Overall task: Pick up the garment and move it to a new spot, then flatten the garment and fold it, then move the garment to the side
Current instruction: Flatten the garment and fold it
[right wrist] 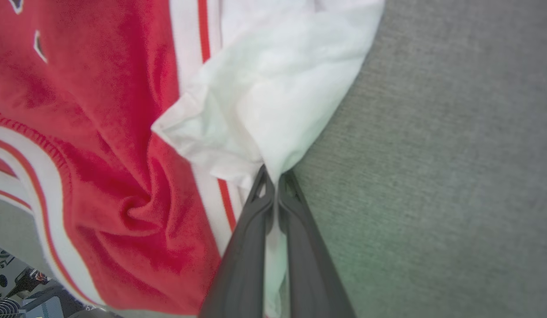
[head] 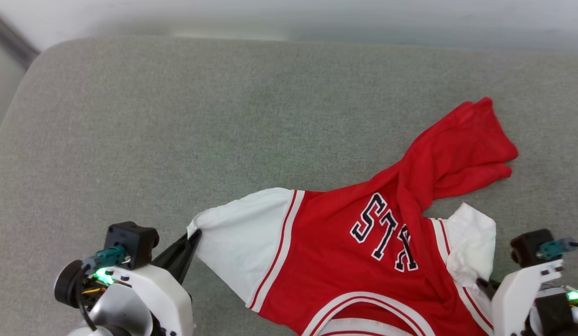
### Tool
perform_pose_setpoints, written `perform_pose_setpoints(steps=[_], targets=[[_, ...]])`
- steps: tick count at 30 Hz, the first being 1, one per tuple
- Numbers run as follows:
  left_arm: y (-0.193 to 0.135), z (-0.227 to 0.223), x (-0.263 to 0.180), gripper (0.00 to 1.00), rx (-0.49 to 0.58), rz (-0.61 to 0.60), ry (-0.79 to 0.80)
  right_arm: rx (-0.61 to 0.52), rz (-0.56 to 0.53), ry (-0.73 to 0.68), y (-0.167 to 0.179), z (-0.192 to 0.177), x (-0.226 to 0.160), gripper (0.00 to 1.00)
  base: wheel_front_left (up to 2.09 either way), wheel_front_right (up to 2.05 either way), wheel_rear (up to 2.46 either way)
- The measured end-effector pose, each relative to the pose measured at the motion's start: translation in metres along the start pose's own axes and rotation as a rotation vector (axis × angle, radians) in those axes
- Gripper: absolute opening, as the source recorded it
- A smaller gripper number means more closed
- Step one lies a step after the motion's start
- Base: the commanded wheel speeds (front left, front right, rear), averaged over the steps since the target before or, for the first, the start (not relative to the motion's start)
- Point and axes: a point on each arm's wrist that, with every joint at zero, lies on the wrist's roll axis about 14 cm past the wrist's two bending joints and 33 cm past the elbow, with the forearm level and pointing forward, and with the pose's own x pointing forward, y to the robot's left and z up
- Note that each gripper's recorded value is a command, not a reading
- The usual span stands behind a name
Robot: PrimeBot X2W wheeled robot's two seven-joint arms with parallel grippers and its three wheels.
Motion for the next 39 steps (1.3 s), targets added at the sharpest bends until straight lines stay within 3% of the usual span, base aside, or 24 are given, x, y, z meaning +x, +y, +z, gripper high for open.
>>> perform_pose_setpoints(steps=[7, 18, 29, 39], targets=[[0.001, 0.034, -0.015, 0.0, 0.034, -0.001, -0.12, 0.022, -0.075, -0.255, -0.027, 0.049, -0.051, 0.0, 0.0, 0.0, 0.0], [-0.006, 0.128, -0.044, 0.0, 0.14, -0.019, -0.424, 0.017, -0.21, -0.587, -0.062, 0.111, -0.163, 0.0, 0.0, 0.0, 0.0], [-0.011, 0.229, -0.086, 0.0, 0.225, -0.014, -0.751, -0.067, -0.269, -0.897, -0.062, 0.173, -0.253, 0.0, 0.0, 0.0, 0.0], [-0.003, 0.297, -0.11, 0.0, 0.237, 0.039, -0.989, -0.143, -0.289, -1.101, -0.057, 0.228, -0.295, 0.0, 0.0, 0.0, 0.0]])
